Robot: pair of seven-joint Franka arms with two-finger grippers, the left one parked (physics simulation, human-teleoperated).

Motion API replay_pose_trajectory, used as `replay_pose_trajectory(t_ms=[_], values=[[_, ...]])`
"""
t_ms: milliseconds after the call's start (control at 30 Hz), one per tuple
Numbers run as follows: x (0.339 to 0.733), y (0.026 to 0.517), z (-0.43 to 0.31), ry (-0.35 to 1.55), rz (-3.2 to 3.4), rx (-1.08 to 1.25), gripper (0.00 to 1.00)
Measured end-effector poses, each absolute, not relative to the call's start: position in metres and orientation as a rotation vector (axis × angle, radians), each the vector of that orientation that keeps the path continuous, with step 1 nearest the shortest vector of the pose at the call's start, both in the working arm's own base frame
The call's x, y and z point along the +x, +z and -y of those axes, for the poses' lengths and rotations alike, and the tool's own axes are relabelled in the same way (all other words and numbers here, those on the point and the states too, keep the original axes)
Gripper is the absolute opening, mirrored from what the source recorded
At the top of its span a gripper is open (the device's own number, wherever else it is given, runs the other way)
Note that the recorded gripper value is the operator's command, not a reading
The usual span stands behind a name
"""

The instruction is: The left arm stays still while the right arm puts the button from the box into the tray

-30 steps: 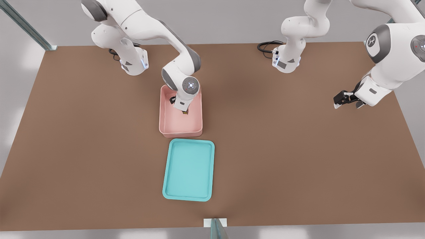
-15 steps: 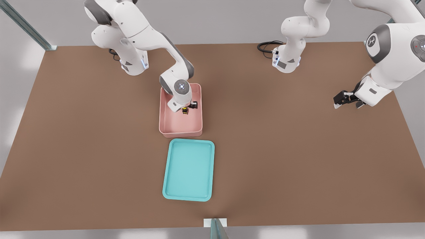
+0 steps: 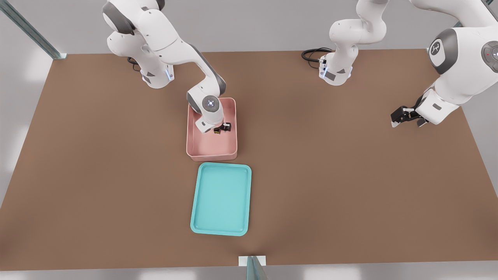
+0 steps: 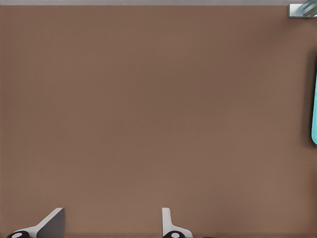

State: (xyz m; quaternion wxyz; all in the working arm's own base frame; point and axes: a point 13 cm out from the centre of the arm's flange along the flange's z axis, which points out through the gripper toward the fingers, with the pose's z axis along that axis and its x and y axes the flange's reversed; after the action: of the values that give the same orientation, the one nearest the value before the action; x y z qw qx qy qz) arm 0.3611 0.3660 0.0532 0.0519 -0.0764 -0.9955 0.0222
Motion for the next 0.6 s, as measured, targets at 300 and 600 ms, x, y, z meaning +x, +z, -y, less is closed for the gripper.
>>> replay_pose_trajectory(t_ms=[300,600], values=[[0.3634,0.0552,-0.368,0.056,3.035,-0.238,0.55],[0.3662,0.0589,-0.3681,0.052,3.037,-0.234,0.46]])
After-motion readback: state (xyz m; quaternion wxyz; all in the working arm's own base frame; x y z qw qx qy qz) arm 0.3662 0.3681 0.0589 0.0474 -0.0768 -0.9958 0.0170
